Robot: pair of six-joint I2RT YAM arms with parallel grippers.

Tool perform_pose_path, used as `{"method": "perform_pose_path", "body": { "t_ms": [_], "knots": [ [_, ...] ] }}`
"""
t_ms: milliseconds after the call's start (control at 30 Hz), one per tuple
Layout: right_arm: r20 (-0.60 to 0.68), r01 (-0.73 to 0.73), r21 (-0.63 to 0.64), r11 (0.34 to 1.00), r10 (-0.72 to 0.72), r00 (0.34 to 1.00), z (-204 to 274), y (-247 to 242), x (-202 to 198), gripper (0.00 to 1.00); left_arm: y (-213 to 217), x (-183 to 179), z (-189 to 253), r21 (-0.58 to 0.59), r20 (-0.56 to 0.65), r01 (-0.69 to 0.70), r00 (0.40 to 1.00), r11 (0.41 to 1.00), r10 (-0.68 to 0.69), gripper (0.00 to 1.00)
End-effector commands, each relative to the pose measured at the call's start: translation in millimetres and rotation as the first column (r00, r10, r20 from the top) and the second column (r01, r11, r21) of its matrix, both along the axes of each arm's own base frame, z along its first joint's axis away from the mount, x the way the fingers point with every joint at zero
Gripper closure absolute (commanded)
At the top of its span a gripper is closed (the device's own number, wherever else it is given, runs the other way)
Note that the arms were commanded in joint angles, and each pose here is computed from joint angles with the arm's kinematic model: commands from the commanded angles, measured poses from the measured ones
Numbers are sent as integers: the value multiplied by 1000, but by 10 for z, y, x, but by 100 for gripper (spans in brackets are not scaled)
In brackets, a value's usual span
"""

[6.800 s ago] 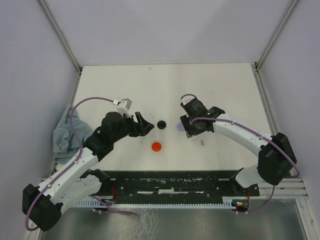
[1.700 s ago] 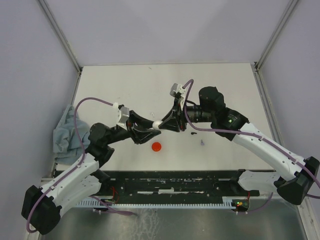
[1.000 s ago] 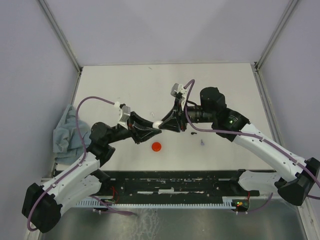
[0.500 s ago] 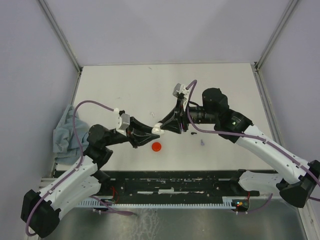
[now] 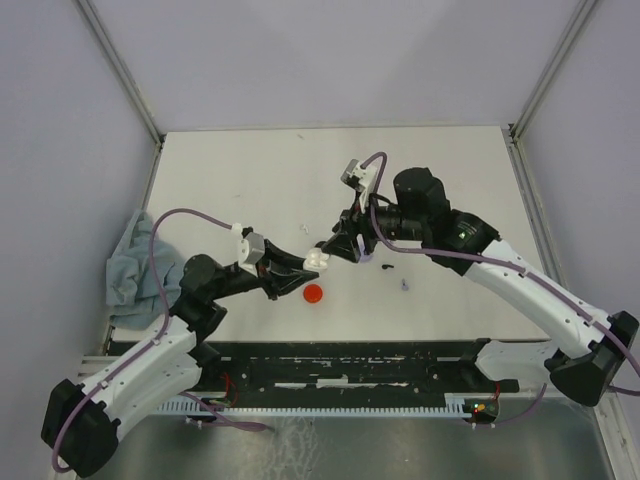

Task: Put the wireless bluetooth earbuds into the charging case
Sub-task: Open the charging case, then pick up the earbud from the center of the board.

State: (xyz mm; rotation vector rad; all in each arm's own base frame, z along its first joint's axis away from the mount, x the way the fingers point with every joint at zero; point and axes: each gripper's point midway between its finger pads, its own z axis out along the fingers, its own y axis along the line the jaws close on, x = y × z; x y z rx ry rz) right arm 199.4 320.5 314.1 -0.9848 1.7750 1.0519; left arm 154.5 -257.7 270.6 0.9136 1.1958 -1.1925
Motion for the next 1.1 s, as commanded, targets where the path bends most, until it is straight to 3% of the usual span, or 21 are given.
{"method": "perform_pose_path", "body": {
  "t_ms": [0, 133, 333, 600, 833, 1067],
  "knots": [
    [-3, 144, -76, 987, -144, 990, -34, -144, 292, 33, 86, 273, -88, -29, -25, -167, 986, 985, 167, 97],
    [-28, 251, -171, 953, -259, 965, -241, -306, 579, 29, 153, 429, -216, 10, -76, -256, 964, 967, 256, 97],
    [-66, 413, -292, 863, -449, 891, -632, -648, 1185, 29, 295, 530, -245, 114, -33, -339, 938, 934, 345, 97],
    [-144, 522, -322, 790, -586, 797, -1106, -1020, 1950, 28, 431, 664, -290, 168, -8, -428, 900, 888, 435, 97],
    [-227, 530, -354, 771, -620, 751, -1590, -1143, 2515, 28, 433, 693, -343, 175, -23, -434, 896, 884, 444, 97],
    [-298, 520, -398, 756, -643, 706, -2110, -1158, 2831, 28, 459, 766, -441, 212, -34, -458, 879, 863, 475, 97]
  ]
}}
